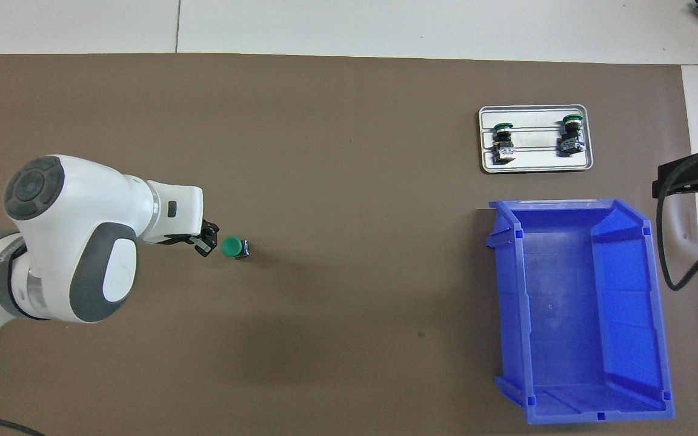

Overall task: Place and press button with both arms
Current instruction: 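Withdraw the left gripper while the right gripper reaches the component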

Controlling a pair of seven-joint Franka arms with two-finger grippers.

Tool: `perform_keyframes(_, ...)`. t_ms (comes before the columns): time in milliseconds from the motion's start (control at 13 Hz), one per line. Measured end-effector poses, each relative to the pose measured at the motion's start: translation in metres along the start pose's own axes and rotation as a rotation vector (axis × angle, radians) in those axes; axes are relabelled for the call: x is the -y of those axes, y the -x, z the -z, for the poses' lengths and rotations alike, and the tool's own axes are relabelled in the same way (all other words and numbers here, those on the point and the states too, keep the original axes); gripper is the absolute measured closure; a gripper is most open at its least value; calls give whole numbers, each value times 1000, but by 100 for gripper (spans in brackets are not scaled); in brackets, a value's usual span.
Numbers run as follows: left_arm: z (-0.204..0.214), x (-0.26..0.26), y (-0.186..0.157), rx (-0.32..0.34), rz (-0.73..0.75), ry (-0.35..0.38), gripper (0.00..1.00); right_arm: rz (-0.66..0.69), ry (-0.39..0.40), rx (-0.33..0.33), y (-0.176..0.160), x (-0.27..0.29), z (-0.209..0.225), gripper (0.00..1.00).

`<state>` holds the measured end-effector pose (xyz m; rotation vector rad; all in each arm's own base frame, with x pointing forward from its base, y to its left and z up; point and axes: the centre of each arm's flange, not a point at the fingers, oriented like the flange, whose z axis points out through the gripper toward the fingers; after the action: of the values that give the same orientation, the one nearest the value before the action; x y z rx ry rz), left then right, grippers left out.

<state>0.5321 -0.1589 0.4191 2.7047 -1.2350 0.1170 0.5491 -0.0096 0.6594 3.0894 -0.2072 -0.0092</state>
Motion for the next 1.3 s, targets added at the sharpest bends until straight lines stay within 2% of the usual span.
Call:
perform_keyframes(230,21,23,9,42,10,-52,99,1,0,-2,1,1,1,0)
perform_keyframes(384,33,39,17,33,140,-65,99,14,0,2,3,7,2,0)
perform_keyframes(537,51,49,21,56,248,-85,99,49,-1,0,7,23,4,0)
perform_keyframes(691,74,53,18,69,305,-133,81,84,-1,-2,10,42,6,0)
perform_keyframes(844,105,54,20,55,377,-157,56,98,-13,-26,14,75,7,0)
perform_keyframes(1151,187,59,27,34,530,-168,6,123,-83,-79,33,202,-11,0)
perform_keyframes(1228,201,58,26,21,581,-174,0,122,-96,-71,41,227,-17,0)
perform_keyframes(1305,211,56,26,13,610,-177,0,103,-105,-68,48,251,-23,0)
